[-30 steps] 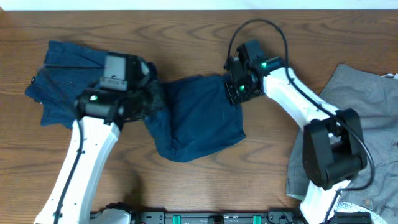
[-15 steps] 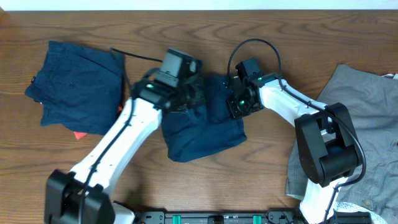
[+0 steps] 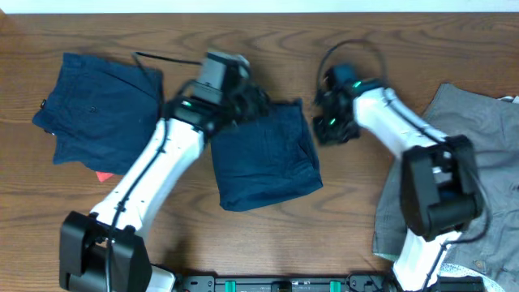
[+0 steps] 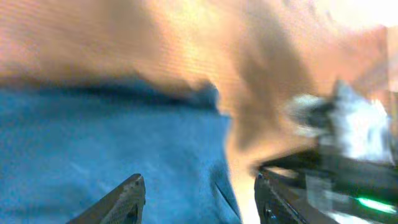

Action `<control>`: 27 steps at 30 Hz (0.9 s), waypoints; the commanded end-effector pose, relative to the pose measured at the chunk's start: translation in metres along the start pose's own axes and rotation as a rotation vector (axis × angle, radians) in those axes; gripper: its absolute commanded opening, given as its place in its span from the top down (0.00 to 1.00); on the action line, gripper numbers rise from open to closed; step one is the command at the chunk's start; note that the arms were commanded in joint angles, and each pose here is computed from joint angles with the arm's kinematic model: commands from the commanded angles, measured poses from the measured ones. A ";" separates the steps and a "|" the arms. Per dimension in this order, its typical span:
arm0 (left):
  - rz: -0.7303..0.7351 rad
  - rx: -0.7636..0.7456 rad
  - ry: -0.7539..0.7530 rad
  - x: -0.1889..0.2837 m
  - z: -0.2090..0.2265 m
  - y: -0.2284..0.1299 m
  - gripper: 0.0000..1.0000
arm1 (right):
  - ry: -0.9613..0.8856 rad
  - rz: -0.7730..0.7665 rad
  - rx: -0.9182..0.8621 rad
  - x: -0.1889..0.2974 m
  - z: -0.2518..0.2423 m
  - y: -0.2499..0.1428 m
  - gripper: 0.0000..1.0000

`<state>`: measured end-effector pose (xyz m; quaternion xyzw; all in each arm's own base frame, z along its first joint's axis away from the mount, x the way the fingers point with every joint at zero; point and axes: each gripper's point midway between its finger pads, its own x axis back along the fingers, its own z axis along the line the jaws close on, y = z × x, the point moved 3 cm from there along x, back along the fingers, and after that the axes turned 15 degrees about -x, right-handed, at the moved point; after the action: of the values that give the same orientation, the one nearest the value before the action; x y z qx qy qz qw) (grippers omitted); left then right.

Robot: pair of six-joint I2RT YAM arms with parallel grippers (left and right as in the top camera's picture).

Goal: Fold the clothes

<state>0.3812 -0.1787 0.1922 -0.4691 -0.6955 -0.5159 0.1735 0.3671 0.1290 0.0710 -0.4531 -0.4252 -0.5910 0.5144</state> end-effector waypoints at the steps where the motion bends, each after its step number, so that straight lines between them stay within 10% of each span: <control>1: -0.104 -0.065 0.121 0.011 0.031 0.030 0.42 | 0.072 -0.196 -0.018 0.077 0.010 0.028 0.88; 15: 0.087 -0.015 0.214 -0.082 0.100 -0.010 0.42 | 0.358 0.052 0.255 0.053 0.113 -0.069 0.85; 27: 0.334 0.031 0.263 -0.081 0.114 -0.067 0.42 | 0.249 0.183 0.178 -0.040 0.075 -0.139 0.81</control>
<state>0.3990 -0.1237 0.0530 -0.4967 -0.6032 -0.5225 0.3412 0.2511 0.2362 0.0636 -0.3237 -0.3761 -0.5550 0.6677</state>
